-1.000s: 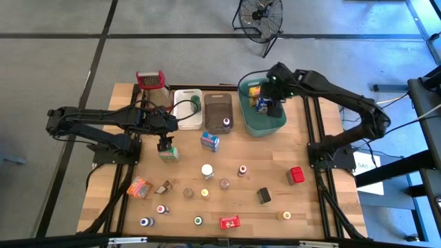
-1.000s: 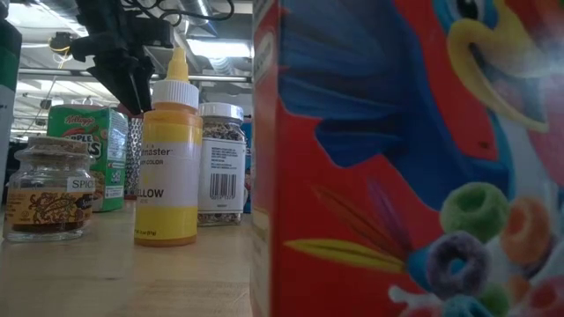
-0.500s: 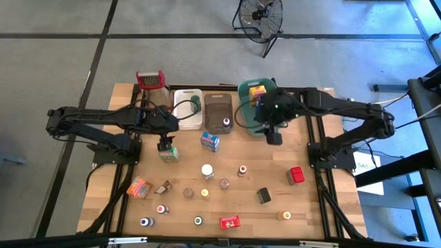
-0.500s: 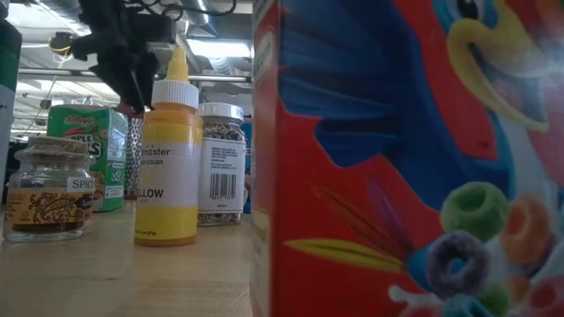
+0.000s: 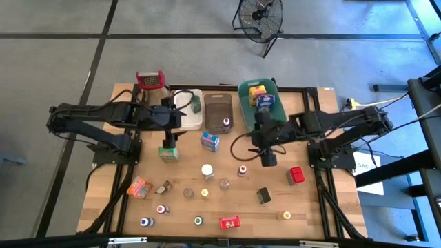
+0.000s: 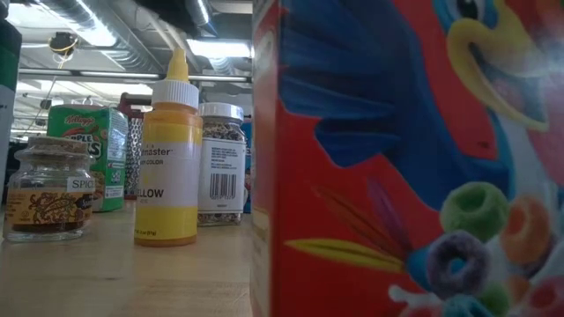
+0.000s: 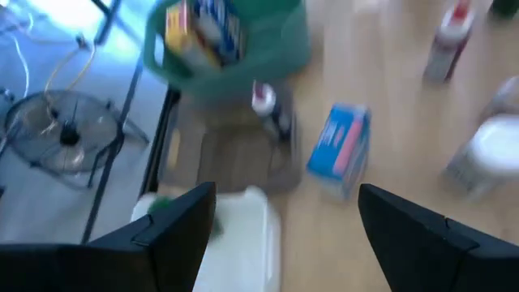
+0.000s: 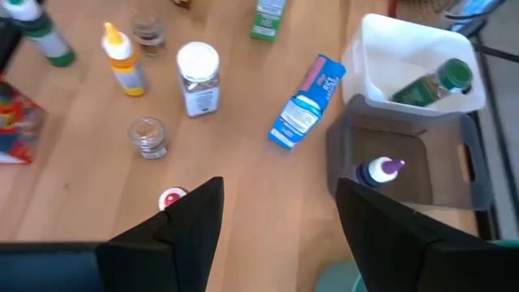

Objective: Pick & Place Kitchen Items
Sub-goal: Put the red food coloring bottle into the middle black transparent bin

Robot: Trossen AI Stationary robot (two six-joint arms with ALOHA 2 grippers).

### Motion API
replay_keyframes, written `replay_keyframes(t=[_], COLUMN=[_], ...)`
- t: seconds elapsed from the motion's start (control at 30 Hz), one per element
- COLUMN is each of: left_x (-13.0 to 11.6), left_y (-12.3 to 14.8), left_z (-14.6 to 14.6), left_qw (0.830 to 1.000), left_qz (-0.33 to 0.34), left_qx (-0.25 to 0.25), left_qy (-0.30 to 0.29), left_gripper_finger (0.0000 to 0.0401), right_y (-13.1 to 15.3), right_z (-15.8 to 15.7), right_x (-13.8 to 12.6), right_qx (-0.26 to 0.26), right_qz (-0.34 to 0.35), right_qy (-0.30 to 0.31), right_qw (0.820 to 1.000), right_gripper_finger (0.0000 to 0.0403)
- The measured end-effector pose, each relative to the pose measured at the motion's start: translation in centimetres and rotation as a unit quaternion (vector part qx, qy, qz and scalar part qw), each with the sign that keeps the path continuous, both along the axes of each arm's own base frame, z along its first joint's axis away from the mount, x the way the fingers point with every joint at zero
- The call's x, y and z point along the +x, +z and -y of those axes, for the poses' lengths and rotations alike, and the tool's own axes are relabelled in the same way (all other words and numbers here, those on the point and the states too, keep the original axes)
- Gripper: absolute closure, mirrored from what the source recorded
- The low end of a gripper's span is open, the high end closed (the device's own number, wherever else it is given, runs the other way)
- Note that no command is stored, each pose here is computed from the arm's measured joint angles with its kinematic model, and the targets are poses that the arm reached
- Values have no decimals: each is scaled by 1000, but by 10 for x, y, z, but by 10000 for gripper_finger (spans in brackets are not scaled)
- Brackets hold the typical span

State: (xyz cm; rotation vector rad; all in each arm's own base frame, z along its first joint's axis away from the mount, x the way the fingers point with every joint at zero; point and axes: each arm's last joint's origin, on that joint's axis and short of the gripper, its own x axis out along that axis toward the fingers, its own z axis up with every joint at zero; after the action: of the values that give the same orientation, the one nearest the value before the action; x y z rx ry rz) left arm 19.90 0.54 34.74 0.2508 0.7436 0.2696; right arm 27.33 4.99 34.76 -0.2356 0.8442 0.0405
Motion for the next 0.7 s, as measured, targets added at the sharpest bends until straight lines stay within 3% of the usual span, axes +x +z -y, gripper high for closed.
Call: replay_keyframes(t=[0.33,0.57,0.7], left_x=[13,13,15], left_y=[18,18,14], left_z=[4,4,6], left_qw=[990,990,989], left_qz=[131,131,118], left_qx=[-47,-53,-81], left_qy=[6,7,-30], left_gripper_finger=[102,102,102], right_y=[-10,-11,-11], right_z=[-10,-11,-11], right_x=[8,8,8], right_qx=[-15,-11,-9], right_qz=[-10,-13,-14], right_qy=[-22,-27,-30], right_qw=[1000,999,999], right_gripper_finger=[162,162,162])
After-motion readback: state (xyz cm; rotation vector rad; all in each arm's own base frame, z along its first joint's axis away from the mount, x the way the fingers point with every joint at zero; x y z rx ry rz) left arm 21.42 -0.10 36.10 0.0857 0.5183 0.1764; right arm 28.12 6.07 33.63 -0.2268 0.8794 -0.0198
